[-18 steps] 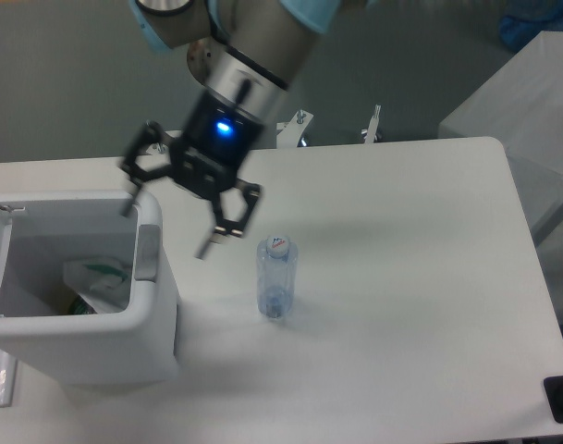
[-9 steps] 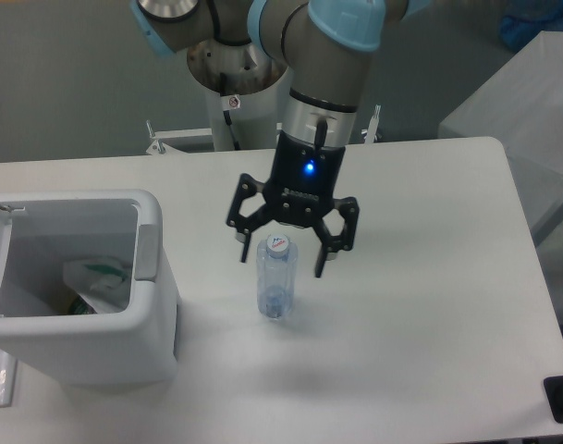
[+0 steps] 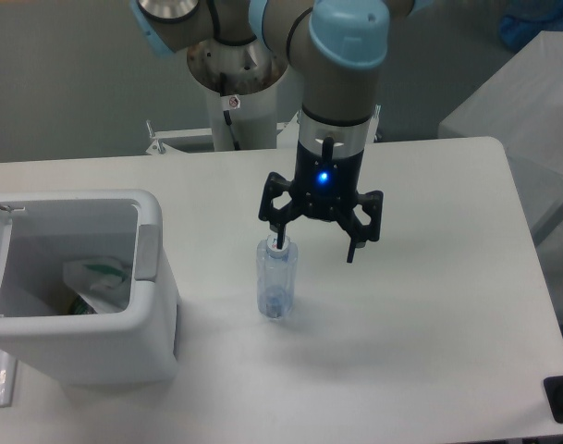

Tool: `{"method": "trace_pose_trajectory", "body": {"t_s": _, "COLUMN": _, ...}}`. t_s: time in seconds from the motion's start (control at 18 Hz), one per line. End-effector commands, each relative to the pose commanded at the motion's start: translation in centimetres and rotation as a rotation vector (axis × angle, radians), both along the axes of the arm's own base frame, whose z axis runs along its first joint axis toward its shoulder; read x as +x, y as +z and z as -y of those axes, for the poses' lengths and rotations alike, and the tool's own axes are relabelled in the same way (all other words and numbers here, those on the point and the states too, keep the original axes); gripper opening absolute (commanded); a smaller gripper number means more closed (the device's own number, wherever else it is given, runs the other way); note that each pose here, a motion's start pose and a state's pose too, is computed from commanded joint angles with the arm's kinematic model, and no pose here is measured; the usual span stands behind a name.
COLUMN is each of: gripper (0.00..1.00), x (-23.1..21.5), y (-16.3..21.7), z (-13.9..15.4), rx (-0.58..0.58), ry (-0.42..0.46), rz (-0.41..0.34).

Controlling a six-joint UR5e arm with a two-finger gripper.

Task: Place the trash in the trash can
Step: 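Lower the right gripper around the bottle neck and close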

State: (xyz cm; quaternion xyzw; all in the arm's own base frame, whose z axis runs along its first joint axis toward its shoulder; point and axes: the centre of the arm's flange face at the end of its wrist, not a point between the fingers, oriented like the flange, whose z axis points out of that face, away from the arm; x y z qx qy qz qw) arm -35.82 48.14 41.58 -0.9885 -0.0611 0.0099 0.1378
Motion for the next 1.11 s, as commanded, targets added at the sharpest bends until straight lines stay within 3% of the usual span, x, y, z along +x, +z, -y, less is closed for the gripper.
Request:
{"method": "trace_pose_trajectory", "body": {"t_s": 0.28, "gripper": 1.0, "x": 1.0, "y": -2.6, "z": -0.2, "rx": -0.082, "ry": -0.014, "rz": 0.098}}
{"method": "trace_pose_trajectory", "body": {"t_s": 0.39, "gripper": 0.84, "x": 1.1, "y": -2.6, "z": -0.1, "rx": -0.09, "ry": -0.014, "rz": 0.106}}
{"method": "trace_pose_trajectory", "body": {"t_s": 0.61, "gripper": 0.66, "x": 1.1, "y": -2.7, "z": -0.1, "rx": -0.092, "ry": -0.015, "rz": 0.109}}
{"method": "trace_pose_trajectory", "body": {"t_s": 0.94, "gripper": 0.06, "x": 1.4, "y": -2.1, "z": 0.1, "rx": -0.116, "ry": -0.017, "rz": 0.14}}
{"method": "trace_pose_trajectory", "body": {"t_s": 1.0, "gripper": 0.0, "x": 1.4, "y": -2.0, "z": 0.1, "rx": -0.114, "ry": -0.017, "rz": 0.14}}
{"method": "trace_pose_trajectory", "body": {"t_s": 1.11, "gripper": 0.0, "x": 1.4, "y": -1.6, "z": 0.1, "rx": -0.108, "ry": -0.011, "rz": 0.138}}
